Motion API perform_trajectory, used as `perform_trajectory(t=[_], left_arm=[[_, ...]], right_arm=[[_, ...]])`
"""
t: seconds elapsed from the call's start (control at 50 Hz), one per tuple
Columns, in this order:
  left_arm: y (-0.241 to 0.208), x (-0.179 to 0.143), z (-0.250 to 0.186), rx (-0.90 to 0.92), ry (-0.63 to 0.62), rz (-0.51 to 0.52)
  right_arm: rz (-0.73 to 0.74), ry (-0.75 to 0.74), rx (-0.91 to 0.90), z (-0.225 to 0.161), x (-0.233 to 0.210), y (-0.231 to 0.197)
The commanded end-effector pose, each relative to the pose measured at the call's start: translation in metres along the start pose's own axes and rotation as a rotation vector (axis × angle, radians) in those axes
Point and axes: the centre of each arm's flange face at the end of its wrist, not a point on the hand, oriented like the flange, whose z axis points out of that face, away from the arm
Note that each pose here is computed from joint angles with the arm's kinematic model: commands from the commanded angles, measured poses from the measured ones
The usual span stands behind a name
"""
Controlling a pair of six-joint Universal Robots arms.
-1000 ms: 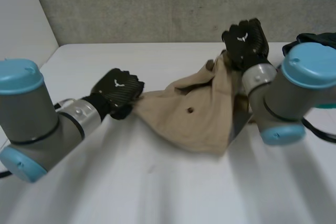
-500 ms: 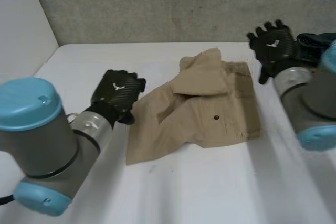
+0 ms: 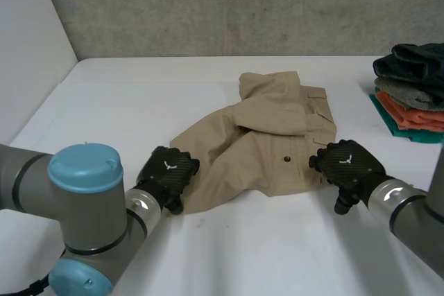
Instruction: Fold the laundry.
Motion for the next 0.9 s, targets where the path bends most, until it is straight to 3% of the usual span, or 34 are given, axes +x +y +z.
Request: perform_trajectory(t=[0.02,0.14,0.42,0.62,0.74,0.9], left_arm=[[0.004,0.003,0.002,-0.013,0.010,0.032],[0.006,0.007,0.005,-0.021,0.021,0.040],[0.006,0.014,0.003,-0.040,0.039,0.053],[-0.038,-0.009,-0.014,0.096,-0.036,0.039],[-0.103,-0.035,-0.044,0.320,-0.127,0.026],[-0.238,-0.095,-0.131,0.816,-0.335,-0.046]], right_arm=[[-0.029,0.039,0.049,0.026,0.001,0.010],[-0.032,0.054,0.058,0.044,0.004,0.018],[-0.029,0.073,0.076,0.044,0.009,0.016],[-0.041,0.098,0.090,0.041,0.016,0.006],[-0.085,0.237,0.249,0.004,0.057,-0.061],[-0.067,0.514,0.635,-0.103,0.128,-0.204]])
